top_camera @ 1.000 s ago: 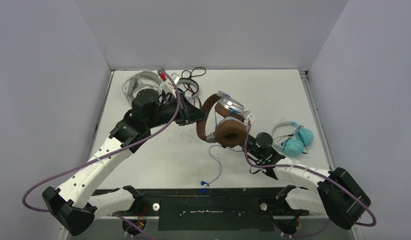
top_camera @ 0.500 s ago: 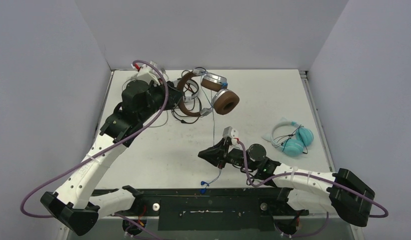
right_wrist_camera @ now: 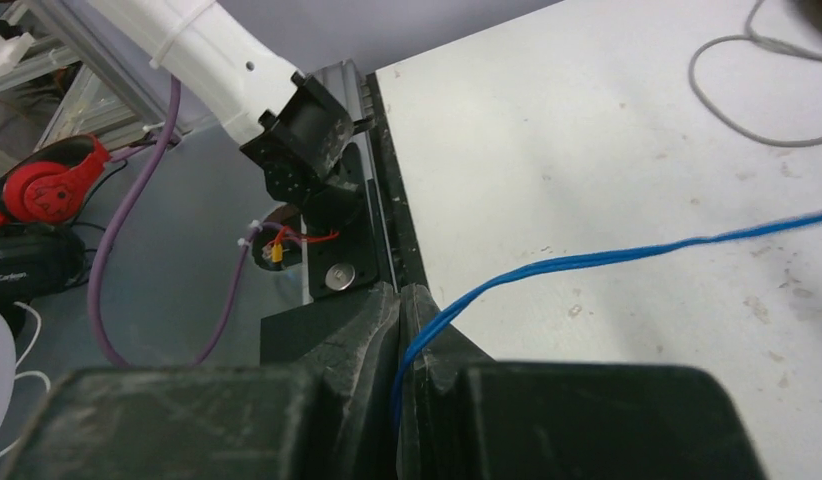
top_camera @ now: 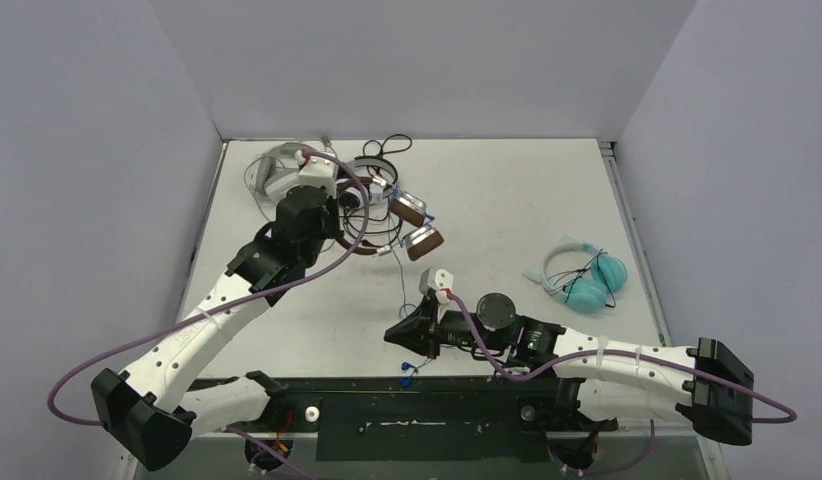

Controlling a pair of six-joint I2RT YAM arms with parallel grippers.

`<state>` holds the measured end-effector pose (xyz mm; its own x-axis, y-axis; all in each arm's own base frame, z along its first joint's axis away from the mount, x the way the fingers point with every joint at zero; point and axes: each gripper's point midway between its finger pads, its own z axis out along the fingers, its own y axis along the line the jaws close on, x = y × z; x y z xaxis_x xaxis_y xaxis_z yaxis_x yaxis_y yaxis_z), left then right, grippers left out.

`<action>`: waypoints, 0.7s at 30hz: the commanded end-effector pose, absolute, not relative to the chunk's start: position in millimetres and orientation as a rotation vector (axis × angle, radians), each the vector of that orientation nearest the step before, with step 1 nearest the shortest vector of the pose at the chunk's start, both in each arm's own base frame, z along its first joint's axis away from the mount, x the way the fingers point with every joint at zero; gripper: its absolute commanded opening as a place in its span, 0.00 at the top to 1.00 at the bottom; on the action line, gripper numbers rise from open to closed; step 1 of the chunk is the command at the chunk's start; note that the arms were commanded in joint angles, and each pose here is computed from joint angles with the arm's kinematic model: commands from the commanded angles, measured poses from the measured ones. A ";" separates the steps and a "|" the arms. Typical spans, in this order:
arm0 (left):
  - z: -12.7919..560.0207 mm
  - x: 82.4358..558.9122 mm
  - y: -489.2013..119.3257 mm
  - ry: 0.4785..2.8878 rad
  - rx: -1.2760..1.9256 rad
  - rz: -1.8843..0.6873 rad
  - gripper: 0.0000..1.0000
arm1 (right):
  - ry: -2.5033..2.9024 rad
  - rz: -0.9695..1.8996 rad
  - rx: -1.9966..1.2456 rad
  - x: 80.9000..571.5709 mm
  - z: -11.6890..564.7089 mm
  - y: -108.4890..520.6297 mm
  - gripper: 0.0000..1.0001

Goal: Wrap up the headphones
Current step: Wrap the headphones cable around the headphones.

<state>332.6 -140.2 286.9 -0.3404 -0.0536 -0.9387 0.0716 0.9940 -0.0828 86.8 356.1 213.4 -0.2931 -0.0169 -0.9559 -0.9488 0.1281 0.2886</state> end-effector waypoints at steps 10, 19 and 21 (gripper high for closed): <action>279.2 301.2 -181.9 1.721 0.634 0.021 1.00 | 1.700 0.725 -0.848 168.7 254.2 320.5 1.00; 232.9 282.7 -199.4 1.764 0.955 0.130 1.00 | 1.778 0.585 -0.872 198.8 266.4 292.6 0.97; 230.4 278.9 -202.5 1.755 0.980 0.131 1.00 | 1.794 0.557 -0.855 206.4 265.7 285.7 0.97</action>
<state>282.0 -196.8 225.1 -0.1465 0.6249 -0.7668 0.5323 0.7032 0.4713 192.2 301.0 260.4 -0.2245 -0.2502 -0.9418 -0.7967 0.6036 0.0296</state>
